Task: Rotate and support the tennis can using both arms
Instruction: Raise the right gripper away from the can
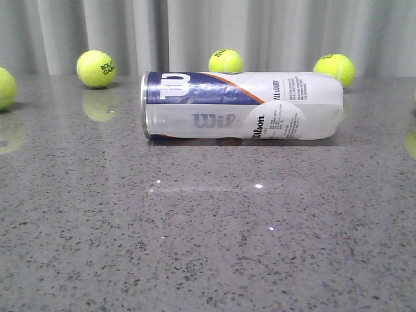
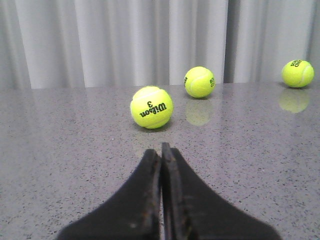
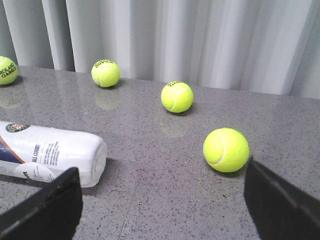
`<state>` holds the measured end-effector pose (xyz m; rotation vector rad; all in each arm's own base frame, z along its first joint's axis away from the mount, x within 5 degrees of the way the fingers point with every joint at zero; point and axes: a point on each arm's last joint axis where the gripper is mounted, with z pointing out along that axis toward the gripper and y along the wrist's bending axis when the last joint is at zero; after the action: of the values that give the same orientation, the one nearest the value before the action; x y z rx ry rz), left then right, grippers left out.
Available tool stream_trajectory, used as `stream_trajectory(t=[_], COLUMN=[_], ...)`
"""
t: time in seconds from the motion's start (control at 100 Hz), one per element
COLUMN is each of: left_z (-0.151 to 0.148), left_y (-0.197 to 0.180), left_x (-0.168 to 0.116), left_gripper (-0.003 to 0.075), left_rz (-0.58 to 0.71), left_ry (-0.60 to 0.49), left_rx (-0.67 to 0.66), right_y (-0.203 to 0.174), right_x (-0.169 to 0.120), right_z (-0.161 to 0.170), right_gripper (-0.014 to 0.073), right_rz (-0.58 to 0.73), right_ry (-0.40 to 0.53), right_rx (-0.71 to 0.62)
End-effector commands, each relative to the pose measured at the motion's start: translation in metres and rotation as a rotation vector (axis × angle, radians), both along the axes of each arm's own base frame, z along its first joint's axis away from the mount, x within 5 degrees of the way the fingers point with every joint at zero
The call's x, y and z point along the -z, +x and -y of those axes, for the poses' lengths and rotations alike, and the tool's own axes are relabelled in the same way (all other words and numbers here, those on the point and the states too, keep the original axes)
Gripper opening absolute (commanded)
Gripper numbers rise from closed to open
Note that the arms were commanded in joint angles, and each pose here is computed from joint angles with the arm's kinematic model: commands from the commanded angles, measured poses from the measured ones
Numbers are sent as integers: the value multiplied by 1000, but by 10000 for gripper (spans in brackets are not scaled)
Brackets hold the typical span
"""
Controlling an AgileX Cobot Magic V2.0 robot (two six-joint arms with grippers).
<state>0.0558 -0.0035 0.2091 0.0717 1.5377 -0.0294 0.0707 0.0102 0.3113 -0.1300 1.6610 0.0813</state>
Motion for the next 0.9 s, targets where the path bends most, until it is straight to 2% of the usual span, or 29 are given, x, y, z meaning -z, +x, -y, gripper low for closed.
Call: stream_trajectory(t=[0.0,0.06,0.13,0.37,0.49,0.89], left_z=[0,0,0,0,0,0], left_y=[-1,-1,-1,-1,-1,-1], left_x=[7,7,7,7,7,7], left_gripper=[-21,-21,-21,-21,-21,-21], left_rz=[70,70,70,70,70,70], left_ry=[-14,-14,-14,-14,-14,-14], left_rx=[2,2,2,2,2,2], right_y=[-2,-2,-2,-2,-2,-2], right_x=[-13,-14,-15,-16,-16,-16], right_z=[2,2,2,2,2,2], right_gripper=[640,622,553,99,-63,-70], right_rz=[121,133,151,164,163,162], right_ry=[27,28,30,31,31,31], right_rx=[17,19,22,23,23,23])
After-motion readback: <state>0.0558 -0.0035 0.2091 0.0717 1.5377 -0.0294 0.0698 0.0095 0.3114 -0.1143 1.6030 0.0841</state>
